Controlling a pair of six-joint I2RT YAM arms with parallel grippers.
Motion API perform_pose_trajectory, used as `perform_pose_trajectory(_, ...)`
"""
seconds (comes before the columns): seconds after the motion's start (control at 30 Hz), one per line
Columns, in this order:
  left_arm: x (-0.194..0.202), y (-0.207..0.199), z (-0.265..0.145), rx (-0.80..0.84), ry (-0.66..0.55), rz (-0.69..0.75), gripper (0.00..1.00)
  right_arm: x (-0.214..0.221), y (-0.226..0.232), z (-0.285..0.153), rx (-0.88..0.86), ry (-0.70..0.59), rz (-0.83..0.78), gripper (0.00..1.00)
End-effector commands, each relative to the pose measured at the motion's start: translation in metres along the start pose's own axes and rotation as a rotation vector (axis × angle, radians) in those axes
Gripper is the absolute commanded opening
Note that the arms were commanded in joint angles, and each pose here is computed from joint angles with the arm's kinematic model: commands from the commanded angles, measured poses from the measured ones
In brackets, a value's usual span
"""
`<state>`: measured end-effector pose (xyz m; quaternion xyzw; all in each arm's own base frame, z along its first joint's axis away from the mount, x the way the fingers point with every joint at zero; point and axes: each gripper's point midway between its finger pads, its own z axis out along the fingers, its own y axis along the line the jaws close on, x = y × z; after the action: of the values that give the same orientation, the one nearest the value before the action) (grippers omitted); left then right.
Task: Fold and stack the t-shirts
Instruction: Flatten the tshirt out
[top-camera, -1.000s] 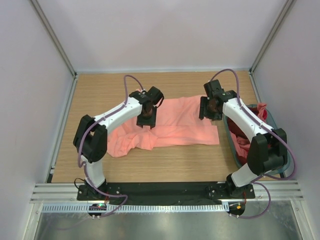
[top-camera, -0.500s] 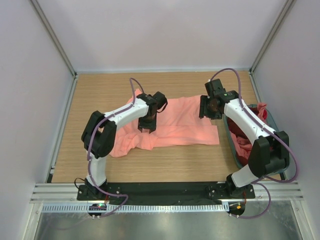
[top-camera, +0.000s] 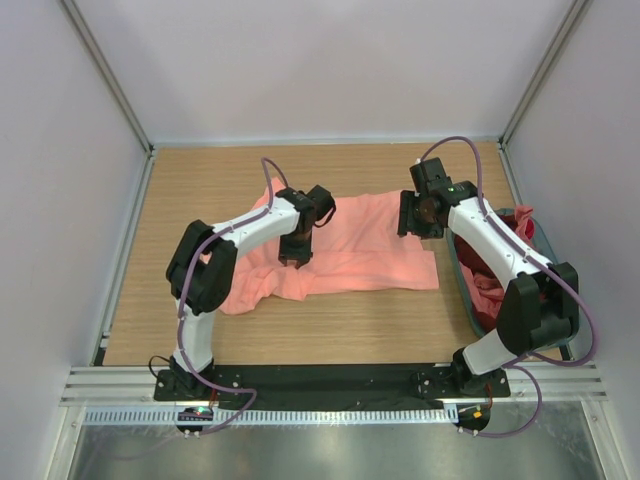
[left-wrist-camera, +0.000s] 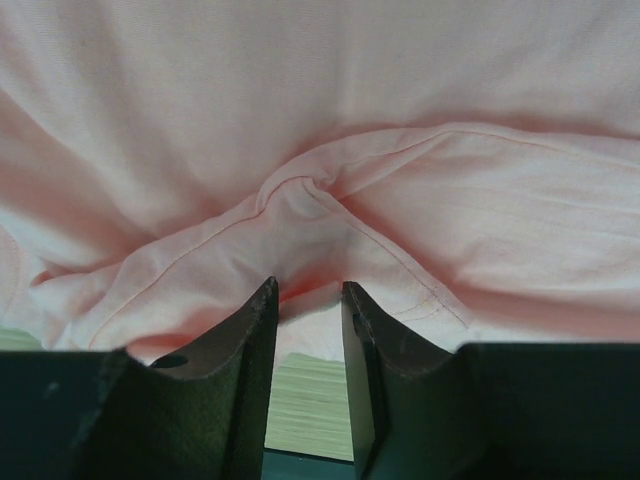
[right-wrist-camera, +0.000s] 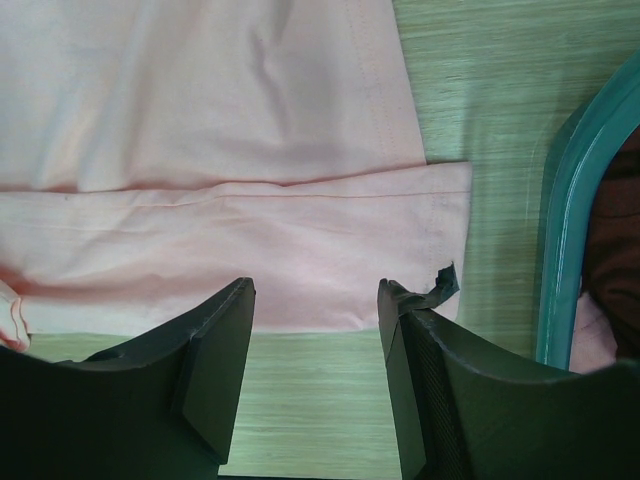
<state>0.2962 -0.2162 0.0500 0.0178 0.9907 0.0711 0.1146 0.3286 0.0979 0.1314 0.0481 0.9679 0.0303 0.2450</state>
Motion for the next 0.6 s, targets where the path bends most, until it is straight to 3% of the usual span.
perform_pose_trajectory(0.0, -0.002, 0.000, -0.003, -0.006, -0.013, -0.020, 0.32, -0.010, 0.003, -0.012, -0.028, -0.056, 0.001, 0.59)
perform_pose_trajectory(0.07, -0.002, -0.001, -0.004, 0.000, -0.017, -0.020, 0.25, -0.010, 0.003, -0.011, -0.028, -0.054, -0.001, 0.59)
perform_pose_trajectory(0.3, 0.002, 0.000, 0.001, 0.012, -0.014, -0.001, 0.17, -0.009, 0.005, -0.011, -0.034, -0.052, 0.010, 0.59)
perform_pose_trajectory(0.33, 0.003, 0.000, 0.001, 0.013, -0.013, 0.005, 0.14, -0.009, 0.005, -0.011, -0.035, -0.051, 0.011, 0.59)
perform_pose_trajectory(0.37, 0.003, 0.001, -0.001, 0.008, -0.014, 0.007, 0.02, -0.008, 0.004, -0.011, -0.033, -0.047, 0.012, 0.59)
perform_pose_trajectory(0.4, 0.001, 0.003, -0.002, 0.003, -0.022, 0.004, 0.00, -0.007, 0.003, -0.010, -0.028, -0.046, 0.012, 0.59)
perform_pose_trajectory(0.57, -0.004, 0.028, -0.030, -0.035, -0.091, -0.010, 0.00, -0.005, 0.000, -0.008, -0.003, -0.016, 0.015, 0.59)
